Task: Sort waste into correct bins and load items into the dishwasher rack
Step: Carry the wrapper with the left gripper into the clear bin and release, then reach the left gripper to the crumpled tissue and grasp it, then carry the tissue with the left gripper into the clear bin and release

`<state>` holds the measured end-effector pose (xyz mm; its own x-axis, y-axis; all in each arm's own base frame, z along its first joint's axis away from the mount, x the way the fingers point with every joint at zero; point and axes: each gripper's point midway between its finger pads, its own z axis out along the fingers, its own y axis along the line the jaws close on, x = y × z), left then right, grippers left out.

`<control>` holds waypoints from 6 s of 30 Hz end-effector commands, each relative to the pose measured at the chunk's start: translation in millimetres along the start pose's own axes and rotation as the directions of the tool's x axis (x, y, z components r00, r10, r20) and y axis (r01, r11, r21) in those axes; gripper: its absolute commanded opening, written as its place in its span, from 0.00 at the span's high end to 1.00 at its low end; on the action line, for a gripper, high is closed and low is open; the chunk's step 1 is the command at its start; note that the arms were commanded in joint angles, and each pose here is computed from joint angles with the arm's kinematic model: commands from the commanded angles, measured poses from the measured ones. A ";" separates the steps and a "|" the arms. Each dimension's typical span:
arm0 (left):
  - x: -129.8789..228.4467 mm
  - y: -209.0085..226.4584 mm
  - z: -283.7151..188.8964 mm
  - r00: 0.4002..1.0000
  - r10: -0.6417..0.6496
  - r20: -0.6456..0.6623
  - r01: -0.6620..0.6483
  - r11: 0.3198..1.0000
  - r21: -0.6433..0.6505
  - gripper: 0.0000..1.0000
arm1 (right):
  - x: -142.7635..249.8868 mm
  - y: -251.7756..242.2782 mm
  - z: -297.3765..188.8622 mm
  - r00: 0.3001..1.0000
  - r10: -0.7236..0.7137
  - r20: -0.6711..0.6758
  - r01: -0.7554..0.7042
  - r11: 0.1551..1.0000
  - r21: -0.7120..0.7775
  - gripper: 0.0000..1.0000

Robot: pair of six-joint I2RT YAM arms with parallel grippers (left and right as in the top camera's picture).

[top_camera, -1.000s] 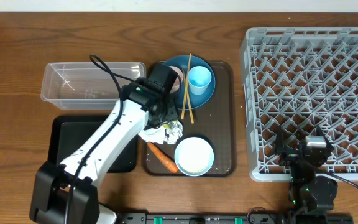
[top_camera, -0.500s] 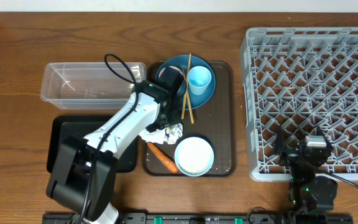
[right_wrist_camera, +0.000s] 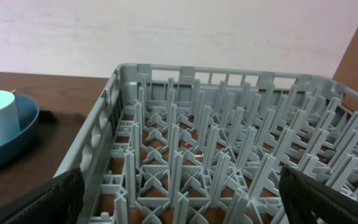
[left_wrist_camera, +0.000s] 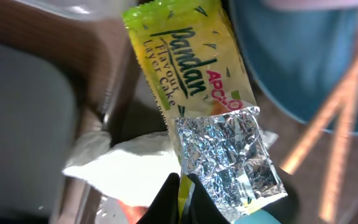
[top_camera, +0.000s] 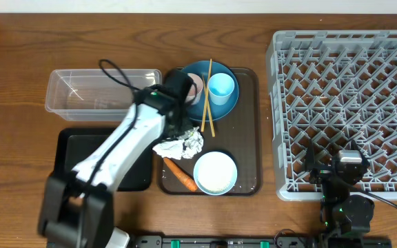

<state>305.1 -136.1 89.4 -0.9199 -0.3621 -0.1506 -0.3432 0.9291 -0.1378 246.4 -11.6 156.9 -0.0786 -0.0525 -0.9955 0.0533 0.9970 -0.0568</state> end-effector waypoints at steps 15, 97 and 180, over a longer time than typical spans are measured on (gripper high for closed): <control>-62.4 29.5 -104.0 0.896 -0.100 0.433 0.073 0.994 0.080 0.93 | 1.8 -1.6 0.1 1.000 0.016 -0.006 -0.016 1.000 0.009 0.01; 54.4 -18.8 -10.2 0.982 0.156 -0.105 -0.154 0.988 0.026 0.34 | 1.8 -1.5 0.1 1.000 0.016 -0.006 -0.016 1.000 0.008 0.01; 53.2 -32.6 -3.4 0.972 0.236 -0.014 -0.236 0.972 0.005 0.94 | 1.8 -1.6 0.1 1.000 0.016 -0.006 -0.016 1.000 0.009 0.01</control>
<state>252.0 -177.1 50.0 -0.9907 -0.1180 -0.0671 -0.1170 0.9930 -0.0187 246.4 -11.6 156.9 -0.0786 -0.0525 -0.9955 0.0533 0.9970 -0.0568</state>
